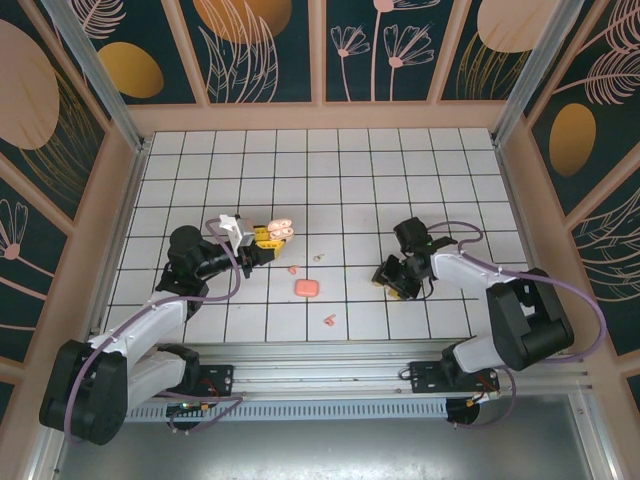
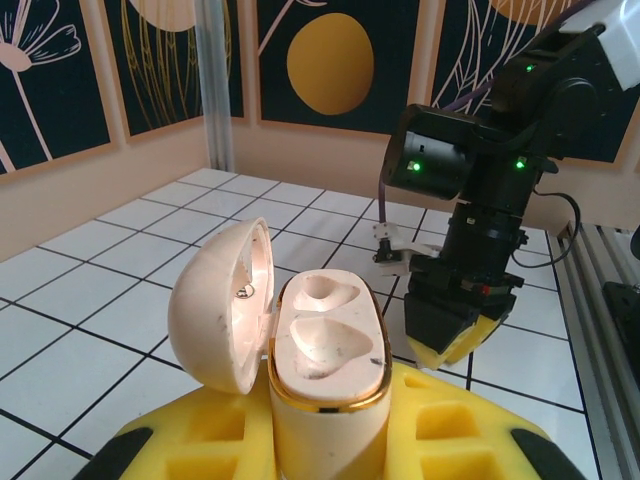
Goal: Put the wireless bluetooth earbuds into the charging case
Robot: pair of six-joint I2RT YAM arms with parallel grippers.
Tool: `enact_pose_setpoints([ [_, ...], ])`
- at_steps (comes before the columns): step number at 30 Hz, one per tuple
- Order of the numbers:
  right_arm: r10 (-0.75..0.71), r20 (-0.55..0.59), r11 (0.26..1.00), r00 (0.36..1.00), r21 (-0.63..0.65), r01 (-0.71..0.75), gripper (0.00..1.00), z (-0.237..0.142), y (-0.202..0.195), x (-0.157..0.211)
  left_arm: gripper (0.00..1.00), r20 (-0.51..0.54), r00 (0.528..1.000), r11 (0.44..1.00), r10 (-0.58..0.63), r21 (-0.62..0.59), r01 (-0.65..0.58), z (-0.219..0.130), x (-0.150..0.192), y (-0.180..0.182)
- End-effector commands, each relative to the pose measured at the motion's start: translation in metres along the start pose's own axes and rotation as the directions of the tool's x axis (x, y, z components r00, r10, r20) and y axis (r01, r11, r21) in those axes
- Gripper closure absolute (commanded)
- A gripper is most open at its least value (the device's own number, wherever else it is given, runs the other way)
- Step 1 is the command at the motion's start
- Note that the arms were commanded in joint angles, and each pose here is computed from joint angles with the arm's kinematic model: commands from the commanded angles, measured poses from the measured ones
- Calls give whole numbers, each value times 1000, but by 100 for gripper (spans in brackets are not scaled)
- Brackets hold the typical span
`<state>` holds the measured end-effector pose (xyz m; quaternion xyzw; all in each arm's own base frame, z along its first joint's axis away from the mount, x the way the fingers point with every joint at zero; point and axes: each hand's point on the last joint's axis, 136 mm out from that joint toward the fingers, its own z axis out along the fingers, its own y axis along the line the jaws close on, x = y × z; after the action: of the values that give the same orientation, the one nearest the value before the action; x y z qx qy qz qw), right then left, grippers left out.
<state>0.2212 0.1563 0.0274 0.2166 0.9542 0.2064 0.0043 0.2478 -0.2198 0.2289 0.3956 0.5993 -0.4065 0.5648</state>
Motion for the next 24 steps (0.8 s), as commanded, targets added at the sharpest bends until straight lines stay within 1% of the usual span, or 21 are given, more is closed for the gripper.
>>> enact_pose_setpoints([
  [1, -34, 40, 998, 999, -42, 35, 55, -2, 13, -19, 86, 17, 999, 999, 46, 1, -46, -1, -4, -3],
  [5, -34, 59, 995, 998, -97, 40, 55, -1, 25, -29, 86, 17, 999, 999, 45, -6, -45, -1, -4, -2],
  [10, -69, 68, 995, 995, -73, 74, 55, 0, 31, -43, 86, 16, 999, 999, 42, -3, -42, -1, -3, -2],
  [11, -78, 65, 995, 995, -57, 82, 55, -1, 30, -44, 86, 15, 999, 999, 41, -1, -41, -1, -3, -2],
  [14, -127, 48, 985, 991, 121, 121, 55, -9, 11, -43, 86, 14, 999, 999, 42, -4, -42, -1, -3, -2],
  [16, -157, 30, 969, 987, 198, 148, 54, -20, 2, -40, 86, 12, 999, 999, 42, -7, -42, -1, -2, -2],
  [20, -242, 7, 952, 970, 195, 236, 54, -32, 11, -33, 86, 8, 999, 999, 36, 0, -36, 0, 0, -2],
  [24, -348, -61, 911, 936, 215, 352, 56, -25, 16, -23, 86, 9, 999, 999, 33, 1, -33, 0, -1, -2],
])
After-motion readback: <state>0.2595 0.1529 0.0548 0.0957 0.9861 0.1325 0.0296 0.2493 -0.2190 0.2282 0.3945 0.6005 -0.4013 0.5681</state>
